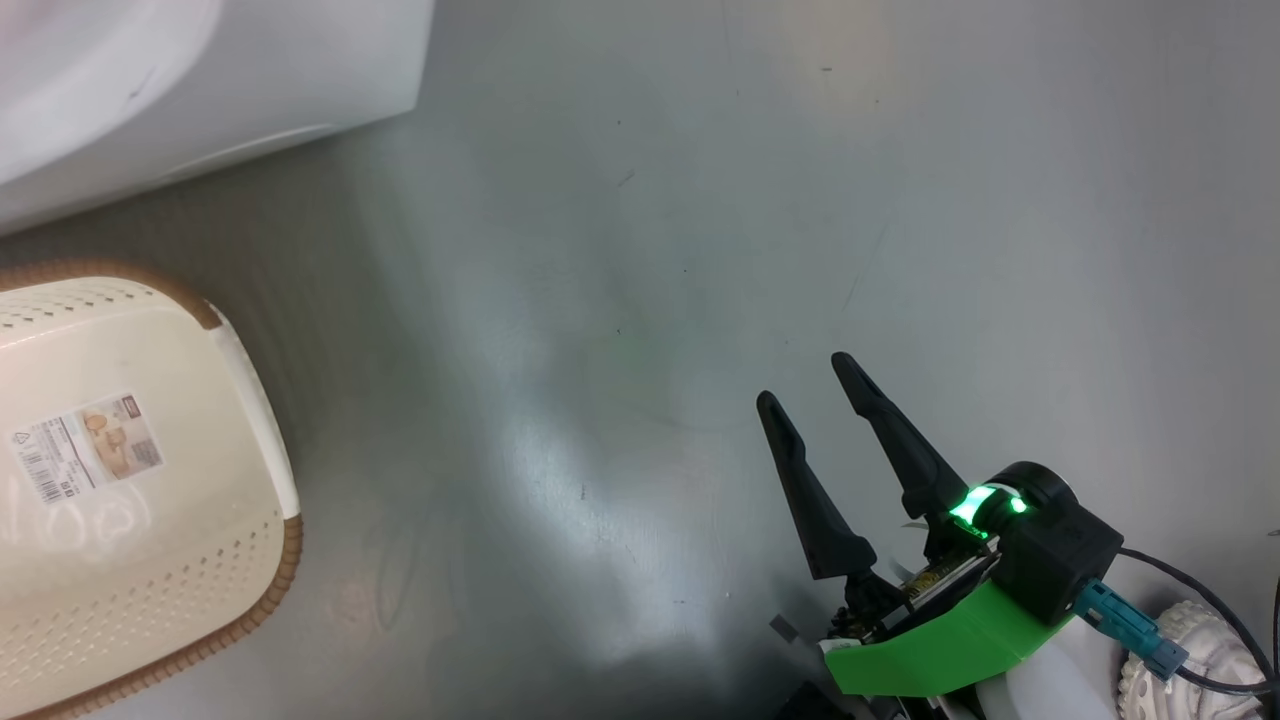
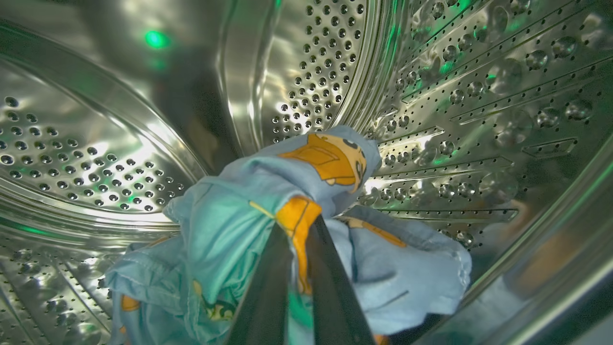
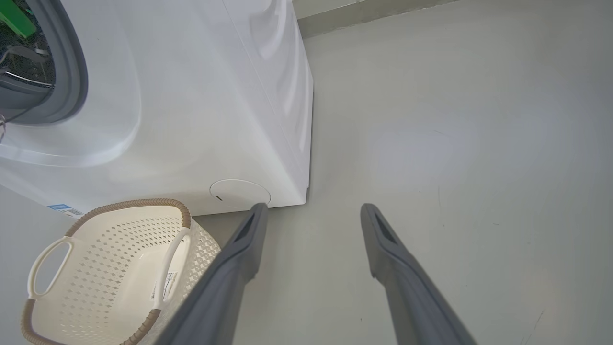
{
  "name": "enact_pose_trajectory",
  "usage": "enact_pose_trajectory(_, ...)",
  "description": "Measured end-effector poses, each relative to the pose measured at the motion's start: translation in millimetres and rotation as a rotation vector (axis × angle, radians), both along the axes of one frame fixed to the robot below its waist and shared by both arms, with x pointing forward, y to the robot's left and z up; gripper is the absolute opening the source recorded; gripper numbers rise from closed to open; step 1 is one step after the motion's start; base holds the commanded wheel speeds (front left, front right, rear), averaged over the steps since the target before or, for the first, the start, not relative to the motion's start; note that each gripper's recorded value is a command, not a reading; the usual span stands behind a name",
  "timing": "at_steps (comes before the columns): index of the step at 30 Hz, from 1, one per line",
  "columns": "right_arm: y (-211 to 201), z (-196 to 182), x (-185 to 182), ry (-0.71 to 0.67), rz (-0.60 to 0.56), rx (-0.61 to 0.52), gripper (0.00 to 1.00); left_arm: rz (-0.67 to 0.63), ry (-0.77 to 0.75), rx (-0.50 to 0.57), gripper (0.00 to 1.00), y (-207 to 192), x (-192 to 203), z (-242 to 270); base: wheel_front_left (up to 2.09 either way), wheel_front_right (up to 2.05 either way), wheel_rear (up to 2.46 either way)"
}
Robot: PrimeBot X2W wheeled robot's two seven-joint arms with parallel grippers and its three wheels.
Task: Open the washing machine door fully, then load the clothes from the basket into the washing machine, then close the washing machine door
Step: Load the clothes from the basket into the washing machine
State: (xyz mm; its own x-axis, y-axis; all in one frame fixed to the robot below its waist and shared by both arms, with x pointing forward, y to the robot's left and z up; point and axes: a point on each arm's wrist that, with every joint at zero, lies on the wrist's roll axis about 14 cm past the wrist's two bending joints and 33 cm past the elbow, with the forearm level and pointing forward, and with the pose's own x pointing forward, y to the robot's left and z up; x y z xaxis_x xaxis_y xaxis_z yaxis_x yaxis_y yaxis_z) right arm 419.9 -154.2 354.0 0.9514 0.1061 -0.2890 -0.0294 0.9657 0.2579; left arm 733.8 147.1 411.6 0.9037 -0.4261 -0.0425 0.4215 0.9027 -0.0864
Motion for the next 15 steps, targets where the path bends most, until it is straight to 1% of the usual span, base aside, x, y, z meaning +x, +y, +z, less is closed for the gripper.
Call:
enact_pose_trajectory(2, 0.5, 0.9, 0.3, -0.003, 0.001, 0.001, 1.0, 0.006, 0.016, -0.007, 1.0, 1.7, -0.7, -1.8, 0.0, 0.0, 0.0)
enact_pose_trajectory(9, 1.0, 3.5, 1.6, -0.012, 0.003, 0.004, 1.0, 0.025, 0.042, 0.001, 1.0, 8.2, -2.3, -6.1, 0.0, 0.0, 0.0)
enact_pose_trajectory(15, -2.5, 5.6, 3.1, -0.02, -0.005, -0.002, 1.0, 0.03, 0.048, -0.005, 1.0, 5.5, -7.1, -4.4, 0.0, 0.0, 0.0)
